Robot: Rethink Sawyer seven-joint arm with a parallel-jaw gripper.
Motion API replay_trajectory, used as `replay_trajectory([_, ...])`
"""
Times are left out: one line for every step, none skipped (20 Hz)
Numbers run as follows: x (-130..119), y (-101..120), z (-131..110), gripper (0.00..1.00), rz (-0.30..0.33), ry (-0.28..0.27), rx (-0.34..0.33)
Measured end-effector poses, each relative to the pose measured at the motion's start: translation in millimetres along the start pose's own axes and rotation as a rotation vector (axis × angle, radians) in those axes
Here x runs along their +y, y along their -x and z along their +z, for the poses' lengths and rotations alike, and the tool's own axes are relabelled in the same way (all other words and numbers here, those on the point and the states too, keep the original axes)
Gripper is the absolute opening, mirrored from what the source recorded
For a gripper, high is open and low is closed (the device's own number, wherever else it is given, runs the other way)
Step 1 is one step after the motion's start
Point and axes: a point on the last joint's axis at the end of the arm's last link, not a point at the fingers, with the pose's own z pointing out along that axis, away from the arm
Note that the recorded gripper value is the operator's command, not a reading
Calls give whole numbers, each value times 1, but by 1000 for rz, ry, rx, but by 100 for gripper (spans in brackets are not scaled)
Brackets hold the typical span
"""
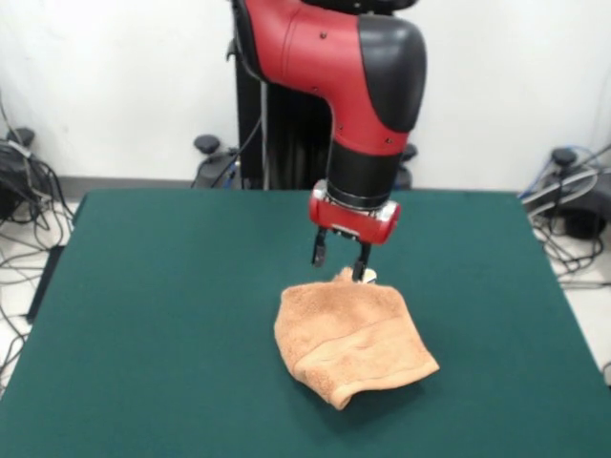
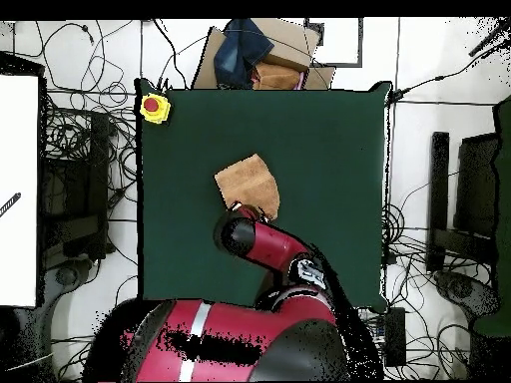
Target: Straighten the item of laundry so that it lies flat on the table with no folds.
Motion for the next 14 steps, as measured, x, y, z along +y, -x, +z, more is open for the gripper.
replay_trajectory([-1, -4, 1, 100, 58, -6, 5])
replay_trajectory([-2, -9, 2, 100, 116, -12, 11])
replay_trajectory([-3, -12, 3, 100, 152, -16, 15])
replay_trajectory([-7, -19, 5, 100, 233, -28, 25])
replay_trajectory([-9, -23, 6, 100, 266, -34, 31])
replay_trajectory([-13, -31, 9, 100, 335, -47, 45])
replay_trajectory([-15, -36, 10, 100, 378, -56, 55])
replay_trajectory([-17, -42, 12, 100, 417, -64, 66])
replay_trajectory([-18, -45, 13, 100, 439, -70, 73])
replay_trajectory([-20, -49, 14, 100, 457, -75, 80])
replay_trajectory([-20, -51, 15, 100, 465, -77, 83])
replay_trajectory([-22, -54, 17, 100, 477, -81, 88])
replay_trajectory([-23, -54, 18, 100, 478, -82, 90])
replay_trajectory([-24, -55, 20, 100, 480, -84, 93])
